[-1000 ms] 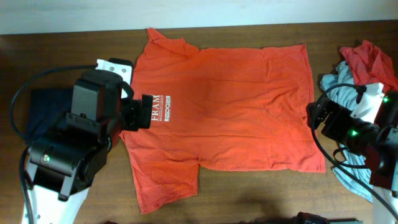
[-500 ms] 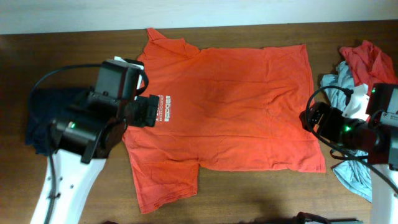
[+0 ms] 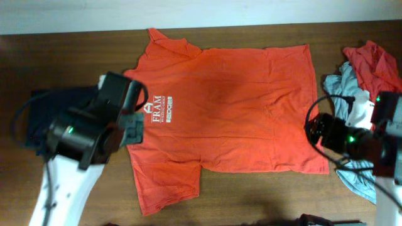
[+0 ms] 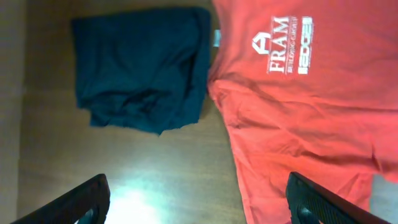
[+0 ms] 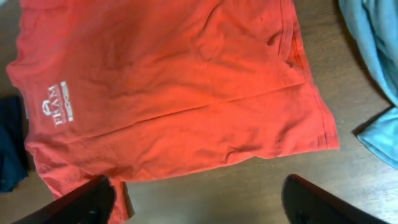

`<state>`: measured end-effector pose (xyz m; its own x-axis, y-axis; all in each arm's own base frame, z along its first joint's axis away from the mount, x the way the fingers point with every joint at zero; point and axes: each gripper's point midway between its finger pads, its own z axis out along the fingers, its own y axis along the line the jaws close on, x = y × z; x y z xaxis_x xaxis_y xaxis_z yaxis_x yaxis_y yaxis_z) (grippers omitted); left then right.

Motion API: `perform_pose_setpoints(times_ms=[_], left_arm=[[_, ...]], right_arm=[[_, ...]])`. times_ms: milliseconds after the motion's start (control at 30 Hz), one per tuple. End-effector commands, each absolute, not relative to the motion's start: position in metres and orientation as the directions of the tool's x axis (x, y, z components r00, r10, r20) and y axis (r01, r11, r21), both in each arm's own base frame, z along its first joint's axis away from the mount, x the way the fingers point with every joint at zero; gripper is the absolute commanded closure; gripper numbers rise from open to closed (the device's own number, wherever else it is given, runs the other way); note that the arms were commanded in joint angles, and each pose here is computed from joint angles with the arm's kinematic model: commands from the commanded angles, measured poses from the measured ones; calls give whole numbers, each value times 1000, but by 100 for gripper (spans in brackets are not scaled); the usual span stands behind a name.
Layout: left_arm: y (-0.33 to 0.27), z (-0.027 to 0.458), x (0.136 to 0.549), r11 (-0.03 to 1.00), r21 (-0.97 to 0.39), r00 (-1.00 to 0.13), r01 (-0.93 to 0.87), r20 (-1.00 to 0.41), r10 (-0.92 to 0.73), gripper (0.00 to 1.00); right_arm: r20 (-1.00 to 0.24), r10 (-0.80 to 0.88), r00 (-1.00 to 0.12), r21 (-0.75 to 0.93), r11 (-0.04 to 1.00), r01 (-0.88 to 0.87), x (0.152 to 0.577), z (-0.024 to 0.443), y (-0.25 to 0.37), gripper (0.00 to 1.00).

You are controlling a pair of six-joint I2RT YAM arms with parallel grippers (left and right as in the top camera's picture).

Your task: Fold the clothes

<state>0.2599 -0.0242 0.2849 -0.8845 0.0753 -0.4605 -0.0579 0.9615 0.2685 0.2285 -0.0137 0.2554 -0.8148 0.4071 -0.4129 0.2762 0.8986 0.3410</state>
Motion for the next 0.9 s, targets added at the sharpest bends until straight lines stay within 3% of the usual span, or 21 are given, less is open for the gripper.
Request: perform_pose_setpoints(times_ms=[0,100,433,867], left_arm=[[-6,299,240,953,233,-837,-192,-546,-35,6],[0,283,232,944,229,-830,-237,-553,-74,1],[-8,181,231,936,210,-870,-282,-467,-158,1],[-4,141,252,915,259,-899,-308,-395,-191,1]], right_arm=[[-451,405,-795,312,906,285,211,265,-15,4],[-437,436,-787,272,898,347,196,262,-21,3],[-356,474,-805,233,880,414,183,234,-26,1],[-200,545,-814,208,836,508,199,149,-33,1]])
